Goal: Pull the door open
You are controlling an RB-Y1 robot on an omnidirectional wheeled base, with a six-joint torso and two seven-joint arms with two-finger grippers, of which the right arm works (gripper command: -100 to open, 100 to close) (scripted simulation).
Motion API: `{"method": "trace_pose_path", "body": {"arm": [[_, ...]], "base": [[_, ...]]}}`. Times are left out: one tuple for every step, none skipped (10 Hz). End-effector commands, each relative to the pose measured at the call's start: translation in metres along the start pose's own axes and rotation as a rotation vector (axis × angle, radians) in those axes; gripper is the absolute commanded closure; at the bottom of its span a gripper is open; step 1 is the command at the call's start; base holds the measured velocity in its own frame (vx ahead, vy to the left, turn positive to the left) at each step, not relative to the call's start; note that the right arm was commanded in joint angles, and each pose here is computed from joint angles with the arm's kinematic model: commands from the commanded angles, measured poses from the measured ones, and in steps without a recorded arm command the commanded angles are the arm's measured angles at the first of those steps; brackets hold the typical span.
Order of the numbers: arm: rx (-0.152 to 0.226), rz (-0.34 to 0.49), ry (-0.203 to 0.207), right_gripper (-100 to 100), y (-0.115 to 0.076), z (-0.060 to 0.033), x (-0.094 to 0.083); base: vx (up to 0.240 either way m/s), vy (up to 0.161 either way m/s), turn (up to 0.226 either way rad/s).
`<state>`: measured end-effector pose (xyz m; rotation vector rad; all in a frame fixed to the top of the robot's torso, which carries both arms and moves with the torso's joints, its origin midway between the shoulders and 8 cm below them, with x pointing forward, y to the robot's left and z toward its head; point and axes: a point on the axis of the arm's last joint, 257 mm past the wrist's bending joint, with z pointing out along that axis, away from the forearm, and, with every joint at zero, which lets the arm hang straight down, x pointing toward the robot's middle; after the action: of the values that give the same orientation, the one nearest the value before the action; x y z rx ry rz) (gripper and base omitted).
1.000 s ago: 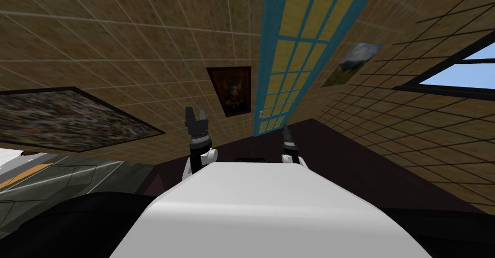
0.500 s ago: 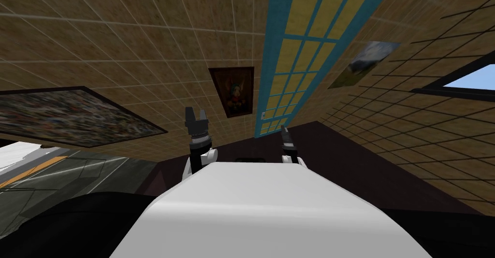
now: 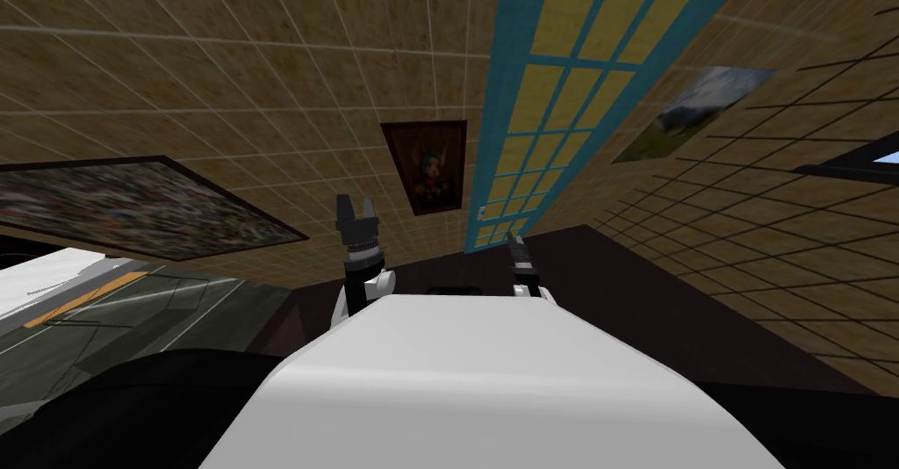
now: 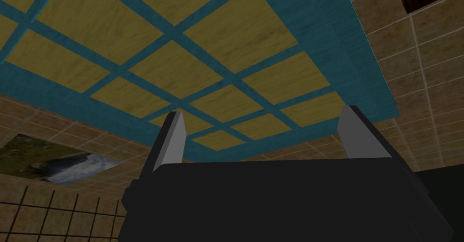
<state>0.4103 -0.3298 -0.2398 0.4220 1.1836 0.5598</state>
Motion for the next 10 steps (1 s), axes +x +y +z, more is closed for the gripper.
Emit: {"method": "trace_pose_path", "body": {"arm": [[0.009,-0.066,0.022,-100,-0.01,-0.0014,0.007],[0.016,-0.105,0.037,-100,-0.017,-0.0038,0.013],[0.025,-0.143,0.056,-100,-0.025,-0.0071,0.019],[0.035,-0.18,0.076,-100,-0.034,-0.0111,0.026],[0.033,-0.218,0.085,-100,-0.037,-0.0114,0.028],[0.04,-0.217,0.093,-100,-0.04,-0.014,0.031],[0.046,-0.252,0.109,-100,-0.047,-0.017,0.036],[0.05,-0.286,0.125,-100,-0.053,-0.02,0.041],[0.055,-0.32,0.142,-100,-0.059,-0.0233,0.046],[0.058,-0.351,0.158,-100,-0.064,-0.0263,0.051]], "base": [[0.076,-0.027,0.122],[0.089,-0.02,0.104],[0.105,-0.019,0.106],[0.098,-0.024,0.107],[0.093,-0.026,0.122],[0.063,-0.016,0.041],[0.055,-0.011,0.061],[0.075,-0.026,0.112],[0.078,-0.035,0.108],[0.089,-0.032,0.092]]}}
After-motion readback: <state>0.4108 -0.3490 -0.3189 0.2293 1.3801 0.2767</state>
